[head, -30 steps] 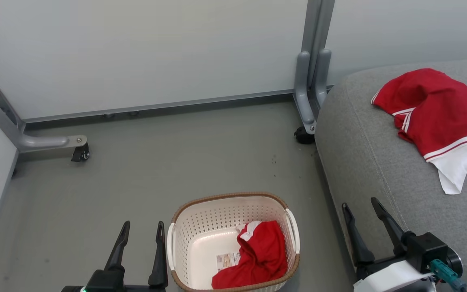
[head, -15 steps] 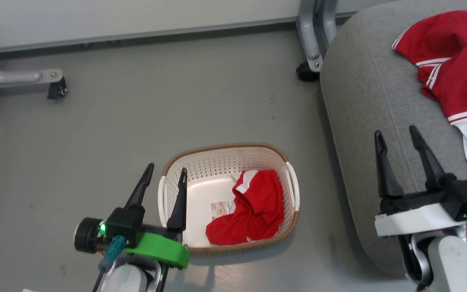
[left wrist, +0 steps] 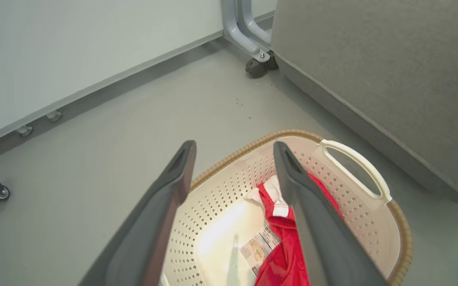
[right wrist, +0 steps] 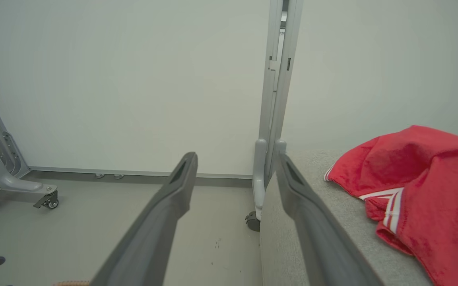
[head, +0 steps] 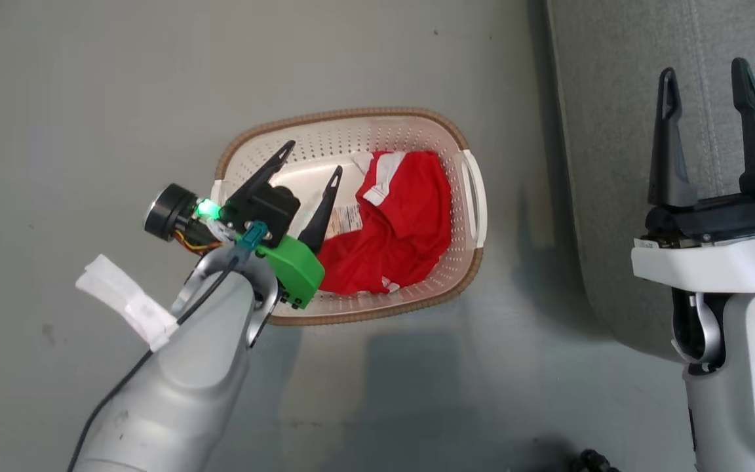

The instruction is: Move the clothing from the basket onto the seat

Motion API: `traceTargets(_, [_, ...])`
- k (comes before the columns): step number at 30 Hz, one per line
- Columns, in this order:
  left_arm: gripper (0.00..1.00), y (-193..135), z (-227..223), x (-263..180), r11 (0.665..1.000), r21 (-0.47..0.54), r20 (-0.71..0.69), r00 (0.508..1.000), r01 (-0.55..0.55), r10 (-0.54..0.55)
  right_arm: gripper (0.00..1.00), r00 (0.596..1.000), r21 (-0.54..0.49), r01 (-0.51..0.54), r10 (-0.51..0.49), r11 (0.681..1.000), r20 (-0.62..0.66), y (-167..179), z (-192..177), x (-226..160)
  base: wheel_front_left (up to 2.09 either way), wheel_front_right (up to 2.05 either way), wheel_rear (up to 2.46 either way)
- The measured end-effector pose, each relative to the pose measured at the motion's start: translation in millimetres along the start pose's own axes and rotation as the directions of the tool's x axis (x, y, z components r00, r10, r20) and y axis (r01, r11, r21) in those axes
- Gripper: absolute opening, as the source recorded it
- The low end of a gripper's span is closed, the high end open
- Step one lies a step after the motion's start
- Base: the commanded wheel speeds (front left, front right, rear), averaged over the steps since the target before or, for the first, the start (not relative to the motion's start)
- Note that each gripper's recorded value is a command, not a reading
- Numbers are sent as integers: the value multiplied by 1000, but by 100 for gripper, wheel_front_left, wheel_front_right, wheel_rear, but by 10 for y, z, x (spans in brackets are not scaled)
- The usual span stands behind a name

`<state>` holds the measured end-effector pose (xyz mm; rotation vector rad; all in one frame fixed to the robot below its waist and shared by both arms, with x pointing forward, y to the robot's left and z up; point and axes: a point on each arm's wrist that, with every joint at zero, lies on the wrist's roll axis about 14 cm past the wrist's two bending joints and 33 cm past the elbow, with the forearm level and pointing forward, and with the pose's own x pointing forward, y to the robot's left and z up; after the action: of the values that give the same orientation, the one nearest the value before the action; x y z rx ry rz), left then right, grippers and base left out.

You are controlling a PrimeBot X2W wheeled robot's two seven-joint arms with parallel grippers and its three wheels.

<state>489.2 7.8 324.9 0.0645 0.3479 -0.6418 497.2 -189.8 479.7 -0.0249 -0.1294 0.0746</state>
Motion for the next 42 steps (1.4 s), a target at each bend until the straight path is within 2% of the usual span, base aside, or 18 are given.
traceTargets(4, [100,-111,-392,285,995,20,-107,990,99,-96,100,1000,4,9,-9,1000,-27,-22,-219,73,0,0,0])
traceTargets(10, [100,-440,-800,635,969,-28,-201,949,244,-245,100,999,14,32,-32,999,-28,-101,-369,143,0,0,0])
traceTargets(15, [100,-551,-1151,855,951,-78,-291,906,298,-308,100,998,-9,54,-54,999,-36,-223,-471,154,0,0,0])
traceTargets(19, [100,-624,-1356,997,941,-165,-334,881,295,-335,100,997,-37,61,-62,997,-46,-287,-542,145,0,0,0])
traceTargets(23, [100,-645,-1676,1024,931,-227,-418,835,286,-358,100,995,-52,63,-67,997,-68,-321,-644,120,0,0,0])
traceTargets(28, [100,-556,-2017,1019,935,-221,-516,780,278,-354,100,994,-78,52,-59,996,-90,-316,-740,99,0,0,0])
traceTargets(33, [100,-630,-2192,958,927,-248,-557,741,282,-375,100,993,-92,49,-58,995,-102,-321,-796,88,0,0,0])
traceTargets(41, [100,-668,-2270,927,921,-238,-571,723,307,-389,100,992,-98,50,-61,994,-108,-333,-811,69,0,0,0])
traceTargets(42, [37,-665,-2271,931,921,-228,-571,723,316,-389,100,992,-99,51,-61,994,-110,-334,-814,63,0,0,0])
